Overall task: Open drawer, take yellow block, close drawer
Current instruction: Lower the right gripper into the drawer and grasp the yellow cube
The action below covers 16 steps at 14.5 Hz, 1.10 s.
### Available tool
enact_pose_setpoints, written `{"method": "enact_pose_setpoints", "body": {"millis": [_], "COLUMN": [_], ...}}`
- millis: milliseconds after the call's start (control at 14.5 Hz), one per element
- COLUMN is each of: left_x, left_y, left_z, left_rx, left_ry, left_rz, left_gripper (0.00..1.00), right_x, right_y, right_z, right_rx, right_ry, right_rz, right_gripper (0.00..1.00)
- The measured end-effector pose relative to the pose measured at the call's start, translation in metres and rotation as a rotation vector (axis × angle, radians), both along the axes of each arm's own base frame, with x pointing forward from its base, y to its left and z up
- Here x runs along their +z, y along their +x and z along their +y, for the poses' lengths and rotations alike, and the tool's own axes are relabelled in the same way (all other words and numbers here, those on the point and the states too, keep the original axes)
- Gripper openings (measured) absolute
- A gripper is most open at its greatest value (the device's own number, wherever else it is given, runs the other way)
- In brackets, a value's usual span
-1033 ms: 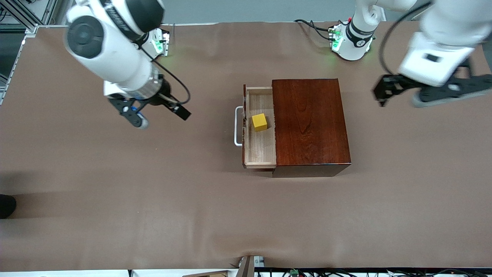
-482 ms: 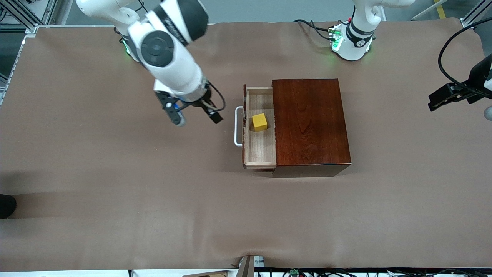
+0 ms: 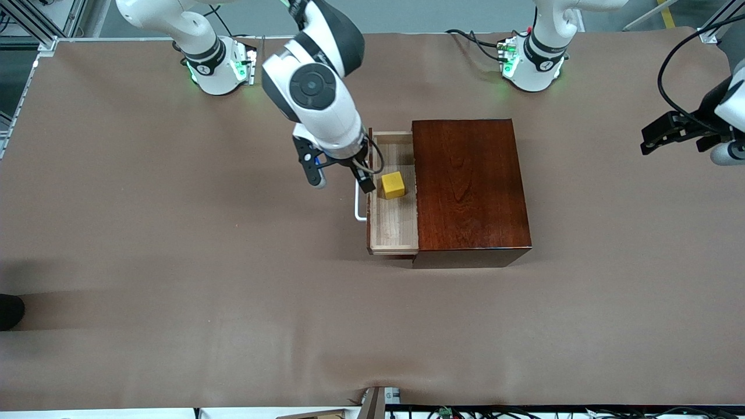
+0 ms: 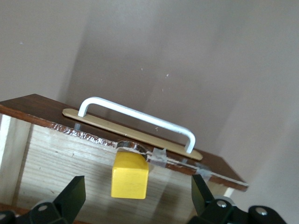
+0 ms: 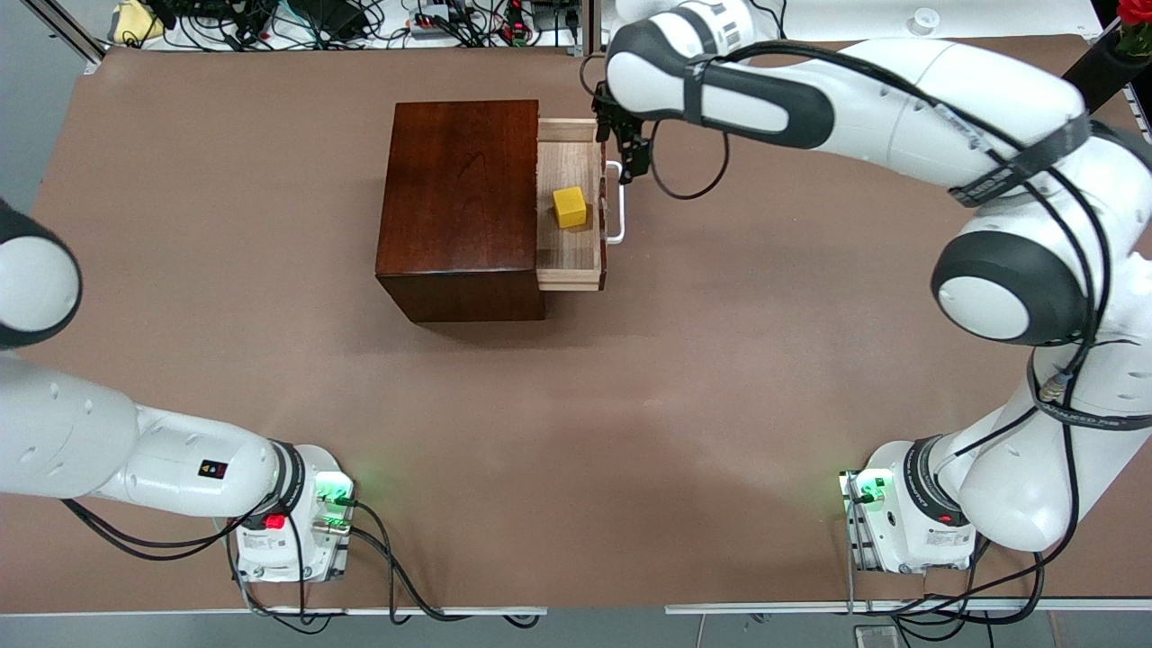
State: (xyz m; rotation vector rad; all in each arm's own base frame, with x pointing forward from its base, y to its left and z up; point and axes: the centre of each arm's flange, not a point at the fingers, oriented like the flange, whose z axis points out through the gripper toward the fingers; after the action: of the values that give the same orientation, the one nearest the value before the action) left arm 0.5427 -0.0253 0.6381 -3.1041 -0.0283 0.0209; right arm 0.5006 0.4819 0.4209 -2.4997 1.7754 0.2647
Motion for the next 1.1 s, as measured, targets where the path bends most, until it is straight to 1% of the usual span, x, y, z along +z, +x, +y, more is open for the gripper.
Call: {"method": "enact_pose_setpoints", "body": {"millis": [138, 344, 482, 757, 1102], "left_x": [0.007, 0.018, 0.019, 0.018, 0.017], "left_y": [-0.006, -0.011, -0.012, -0.012, -0.013], "left_z": [0.001, 0.002, 0.000, -0.006, -0.017], "left_rx": [-0.001, -0.002, -0.005, -0.016, -0.037], "left_ry": [-0.005, -0.009, -0.009, -0.009, -0.006], "left_rz": [-0.021, -0.046, -0.048, -0.047, -0.043], "left_gripper": [1.00, 1.00, 1.00, 1.00, 1.00], "right_x": [-0.015, -0.037, -0.043, -0.052, -0.074], "right_y": [-0.001, -0.007, -0.009, -0.009, -0.009], "right_z": [0.014, 0.039, 0.046, 0.047, 0.056], "right_rx": [-0.033, -0.075, -0.083, -0.106, -0.115], "right_ry": [0.000, 0.024, 0.027, 0.020, 0.027], "right_rz": [0.000, -0.028, -0.032, -0.025, -0.040], "right_gripper": [1.00, 1.00, 1.00, 1.00, 1.00]}}
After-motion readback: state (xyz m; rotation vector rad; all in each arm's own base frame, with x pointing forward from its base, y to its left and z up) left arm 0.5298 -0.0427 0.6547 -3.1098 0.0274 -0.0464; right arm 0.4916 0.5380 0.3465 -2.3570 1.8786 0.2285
